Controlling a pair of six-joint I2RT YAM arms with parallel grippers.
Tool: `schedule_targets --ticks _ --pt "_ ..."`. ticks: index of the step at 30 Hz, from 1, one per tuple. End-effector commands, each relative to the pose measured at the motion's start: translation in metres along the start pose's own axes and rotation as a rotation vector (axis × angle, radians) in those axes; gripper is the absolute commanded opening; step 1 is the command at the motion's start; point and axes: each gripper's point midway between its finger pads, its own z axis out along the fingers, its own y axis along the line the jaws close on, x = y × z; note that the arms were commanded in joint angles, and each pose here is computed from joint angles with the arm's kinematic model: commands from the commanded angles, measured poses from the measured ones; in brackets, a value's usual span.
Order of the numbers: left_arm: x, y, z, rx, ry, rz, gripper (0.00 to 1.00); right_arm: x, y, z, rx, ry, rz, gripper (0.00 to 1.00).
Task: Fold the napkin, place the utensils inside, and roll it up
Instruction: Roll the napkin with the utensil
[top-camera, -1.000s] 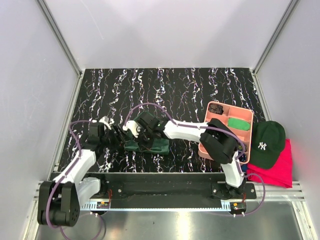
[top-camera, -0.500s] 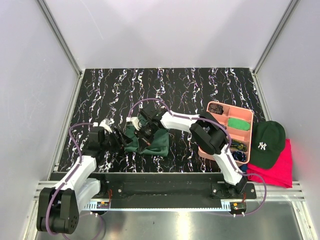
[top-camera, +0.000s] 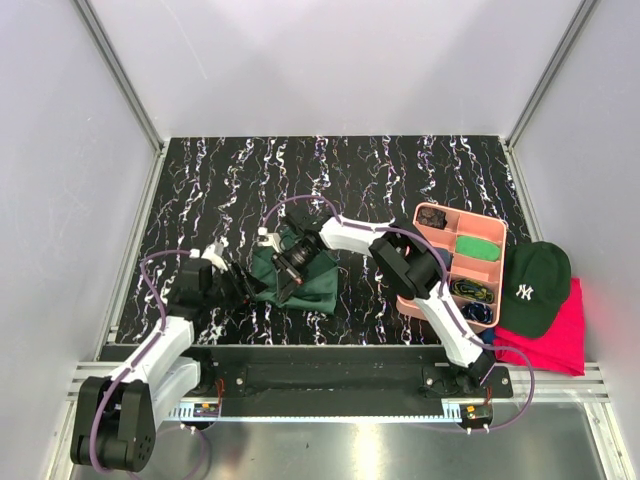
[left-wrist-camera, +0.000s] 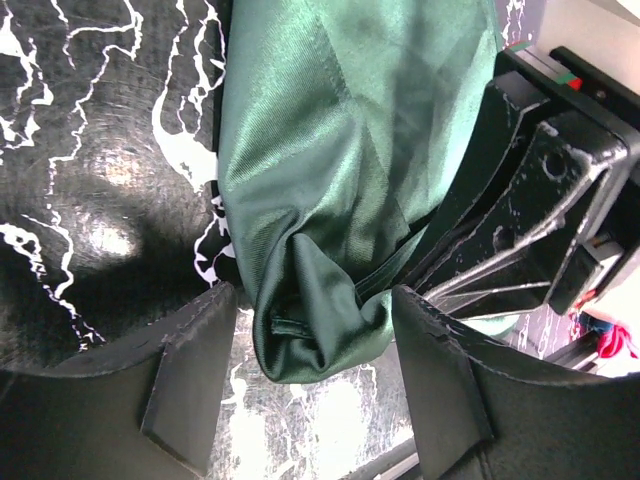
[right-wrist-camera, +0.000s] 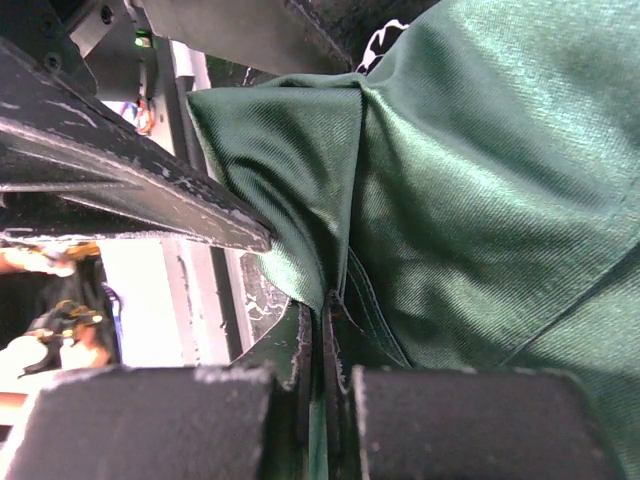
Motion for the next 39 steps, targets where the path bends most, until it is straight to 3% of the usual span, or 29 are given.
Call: schedule_targets --ticks 1,11,21,25,33,36,39 --pt "-0.014 -0.004 0.001 0.015 -0.07 0.046 0.66 0.006 -0.021 0.0 0.005 0.014 0.061 0.0" --pt "-0.03 -0.012 0.0 0.055 -0.157 0.094 0.6 0.011 -0.038 -0.002 -0.015 0.01 0.135 0.0" --pt "-0.031 -0.01 0.009 0.052 -0.135 0.092 0.5 0.014 -0.045 0.0 -0.019 0.014 0.165 0.0" --pt "-0.032 -0.009 0.012 0.045 -0.128 0.092 0.41 0.014 -0.046 -0.001 -0.016 0.012 0.169 0.0" --pt "-0.03 0.0 0.017 -0.019 -0.092 0.058 0.09 0.009 -0.041 -0.005 -0.004 0.003 0.167 0.0" --pt "-0.028 0.004 0.02 -0.043 -0.068 0.042 0.01 0.003 -0.038 -0.008 0.005 -0.008 0.158 0.04" --pt "-0.024 0.008 0.022 -0.069 -0.035 0.027 0.0 0.0 -0.034 -0.011 0.007 -0.015 0.154 0.13"
